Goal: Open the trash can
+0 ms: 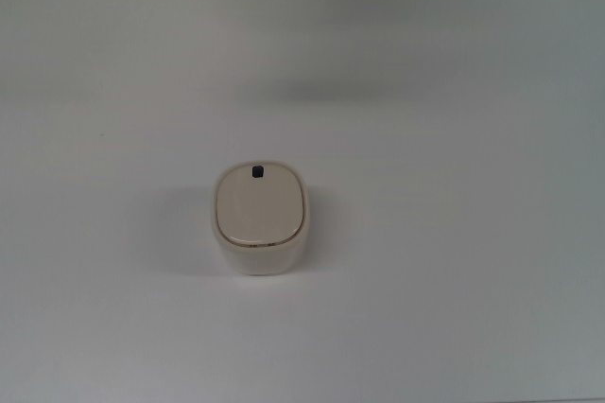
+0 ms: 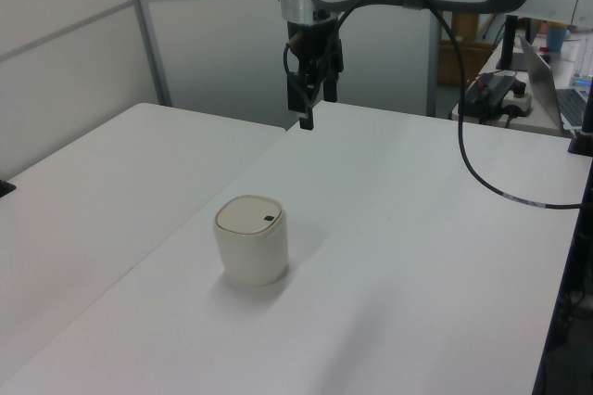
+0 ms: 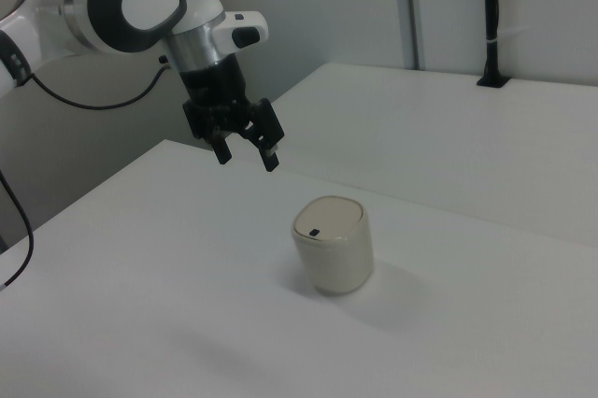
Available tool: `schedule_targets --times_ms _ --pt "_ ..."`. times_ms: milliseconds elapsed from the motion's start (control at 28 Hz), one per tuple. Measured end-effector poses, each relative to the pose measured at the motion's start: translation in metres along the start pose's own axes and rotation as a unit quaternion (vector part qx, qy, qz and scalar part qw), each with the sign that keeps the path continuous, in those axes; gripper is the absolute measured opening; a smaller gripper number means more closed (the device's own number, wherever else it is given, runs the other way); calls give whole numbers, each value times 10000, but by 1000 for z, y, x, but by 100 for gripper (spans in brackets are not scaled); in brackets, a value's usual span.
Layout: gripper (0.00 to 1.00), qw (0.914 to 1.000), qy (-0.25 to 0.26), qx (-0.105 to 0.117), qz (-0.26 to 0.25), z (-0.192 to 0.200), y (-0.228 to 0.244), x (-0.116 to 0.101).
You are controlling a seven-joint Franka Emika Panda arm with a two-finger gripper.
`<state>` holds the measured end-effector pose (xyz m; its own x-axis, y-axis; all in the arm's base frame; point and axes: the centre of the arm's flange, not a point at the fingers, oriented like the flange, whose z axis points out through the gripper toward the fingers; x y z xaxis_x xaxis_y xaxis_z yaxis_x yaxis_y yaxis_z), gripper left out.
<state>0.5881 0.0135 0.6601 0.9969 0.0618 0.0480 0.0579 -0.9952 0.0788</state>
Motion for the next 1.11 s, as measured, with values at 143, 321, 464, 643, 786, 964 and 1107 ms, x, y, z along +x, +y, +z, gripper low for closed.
schedule_targets --times_ms 143,321,464,643,786,964,1107 --pt "97 10000 2 1 -6 0 -1 0" --pt "77 10000 3 4 -21 0 -2 0" --pt "60 10000 3 4 -22 0 -2 0" --pt "41 10000 1 5 -23 0 -3 0" --pt "27 10000 -27 9 -25 3 -3 1" --pt "8 9998 -159 129 -44 19 -7 7" --pt "1 9992 -338 210 -93 42 -11 18"
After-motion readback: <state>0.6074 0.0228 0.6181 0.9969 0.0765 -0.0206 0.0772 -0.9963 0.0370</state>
